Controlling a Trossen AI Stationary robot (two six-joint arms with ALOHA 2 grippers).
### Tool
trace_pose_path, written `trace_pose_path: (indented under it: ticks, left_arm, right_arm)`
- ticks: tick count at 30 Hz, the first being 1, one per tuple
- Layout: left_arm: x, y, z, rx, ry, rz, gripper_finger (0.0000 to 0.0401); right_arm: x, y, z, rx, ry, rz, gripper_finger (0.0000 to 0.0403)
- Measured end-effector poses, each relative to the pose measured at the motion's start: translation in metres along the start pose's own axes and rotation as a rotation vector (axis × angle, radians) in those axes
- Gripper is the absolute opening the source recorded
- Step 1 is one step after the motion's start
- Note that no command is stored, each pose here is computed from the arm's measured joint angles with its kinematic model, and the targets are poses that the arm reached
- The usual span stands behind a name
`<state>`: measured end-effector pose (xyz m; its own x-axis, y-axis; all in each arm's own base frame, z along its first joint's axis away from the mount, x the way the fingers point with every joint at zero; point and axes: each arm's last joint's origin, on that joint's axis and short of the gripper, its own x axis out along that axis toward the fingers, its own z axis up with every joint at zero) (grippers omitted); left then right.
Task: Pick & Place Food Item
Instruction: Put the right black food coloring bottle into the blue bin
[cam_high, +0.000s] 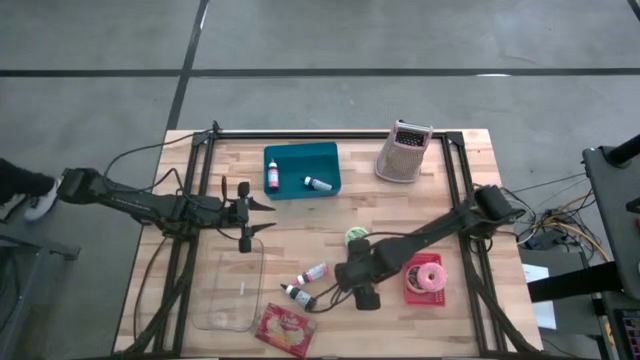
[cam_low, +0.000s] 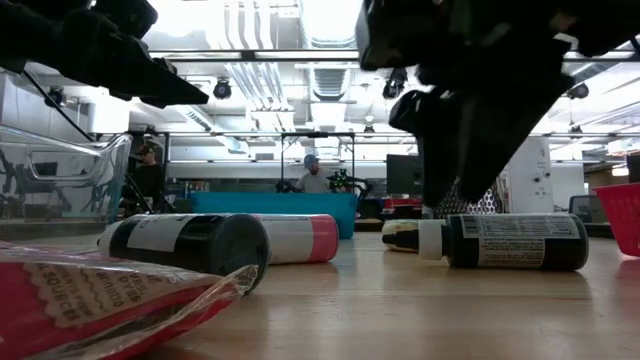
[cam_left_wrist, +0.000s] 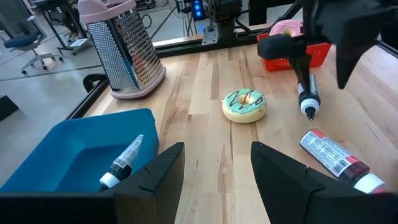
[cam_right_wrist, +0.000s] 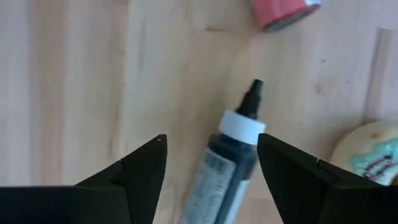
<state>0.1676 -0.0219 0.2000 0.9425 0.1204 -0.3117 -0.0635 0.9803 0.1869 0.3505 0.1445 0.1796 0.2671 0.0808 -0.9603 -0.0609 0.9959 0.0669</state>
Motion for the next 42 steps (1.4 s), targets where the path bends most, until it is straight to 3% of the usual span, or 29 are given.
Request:
trace_pose_path:
  ticks: [10,19,42]
  left_arm:
    - [0.0,0.0,-0.001,0.009,0.004,-0.005,0.0188]
    - [0.0,0.0,-0.001,0.021,0.005,-0.005,0.0188]
    - [0.0,0.0,-0.001,0.022,0.005,-0.005,0.0188]
  right_arm:
    - [0.02,-0.009,0.013,-0.013,0.095,-0.004,0.0241]
    - [0.02,-0.021,0.018,0.032,0.087,0.008,0.0232]
    - [0.022,-0.021,0.02,0.042,0.074,0.041,0.0228]
